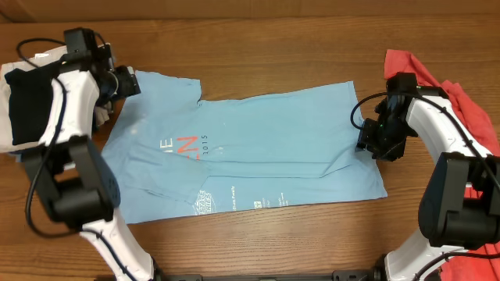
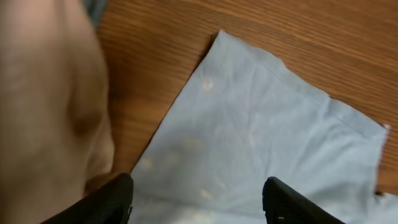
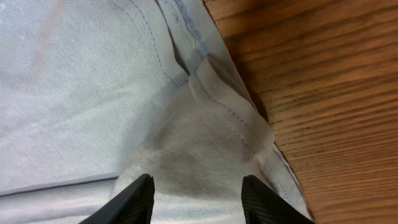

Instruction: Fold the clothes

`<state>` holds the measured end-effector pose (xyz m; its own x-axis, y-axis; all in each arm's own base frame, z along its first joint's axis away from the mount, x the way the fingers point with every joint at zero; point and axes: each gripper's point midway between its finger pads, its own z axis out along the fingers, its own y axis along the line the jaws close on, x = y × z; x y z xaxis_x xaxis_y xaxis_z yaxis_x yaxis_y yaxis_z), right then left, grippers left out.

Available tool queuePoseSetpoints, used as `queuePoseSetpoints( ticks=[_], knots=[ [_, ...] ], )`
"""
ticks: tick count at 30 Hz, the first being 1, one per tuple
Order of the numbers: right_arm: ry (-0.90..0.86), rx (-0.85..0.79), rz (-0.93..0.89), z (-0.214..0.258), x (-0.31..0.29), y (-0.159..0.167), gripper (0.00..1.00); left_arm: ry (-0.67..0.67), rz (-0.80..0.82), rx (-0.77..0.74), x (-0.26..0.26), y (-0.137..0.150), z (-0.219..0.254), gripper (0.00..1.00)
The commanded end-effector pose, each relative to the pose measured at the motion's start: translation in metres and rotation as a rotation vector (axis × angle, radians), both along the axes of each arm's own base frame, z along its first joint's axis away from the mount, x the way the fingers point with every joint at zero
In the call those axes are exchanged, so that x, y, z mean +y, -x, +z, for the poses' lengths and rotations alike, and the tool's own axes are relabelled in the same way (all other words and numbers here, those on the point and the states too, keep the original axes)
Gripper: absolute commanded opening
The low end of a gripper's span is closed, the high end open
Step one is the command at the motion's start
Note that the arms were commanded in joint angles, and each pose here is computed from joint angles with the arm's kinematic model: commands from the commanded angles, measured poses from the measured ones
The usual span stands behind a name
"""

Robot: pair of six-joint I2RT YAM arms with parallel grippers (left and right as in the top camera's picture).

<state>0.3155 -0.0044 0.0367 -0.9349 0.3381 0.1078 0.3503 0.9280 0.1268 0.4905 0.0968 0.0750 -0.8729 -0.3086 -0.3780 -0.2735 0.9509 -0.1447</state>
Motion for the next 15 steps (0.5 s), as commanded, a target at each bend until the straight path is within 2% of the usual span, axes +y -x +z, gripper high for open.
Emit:
queuePoseSetpoints(
  ticks=[1, 7, 15],
  knots=[
    [0.0, -0.019, 0.001, 0.005, 0.001, -0.001, 0.49, -0.011, -0.084, 0.004, -0.009, -0.015, -0.017, 0.7],
    [-0.001, -0.014, 0.001, 0.005, 0.001, 0.0, 0.49, -0.098, -0.083, 0.014, -0.004, -0.026, -0.043, 0.71],
    [-0.002, -0.001, 0.001, 0.005, 0.001, 0.003, 0.49, -0.182, -0.052, 0.05, 0.011, -0.027, -0.065, 0.72]
  ],
)
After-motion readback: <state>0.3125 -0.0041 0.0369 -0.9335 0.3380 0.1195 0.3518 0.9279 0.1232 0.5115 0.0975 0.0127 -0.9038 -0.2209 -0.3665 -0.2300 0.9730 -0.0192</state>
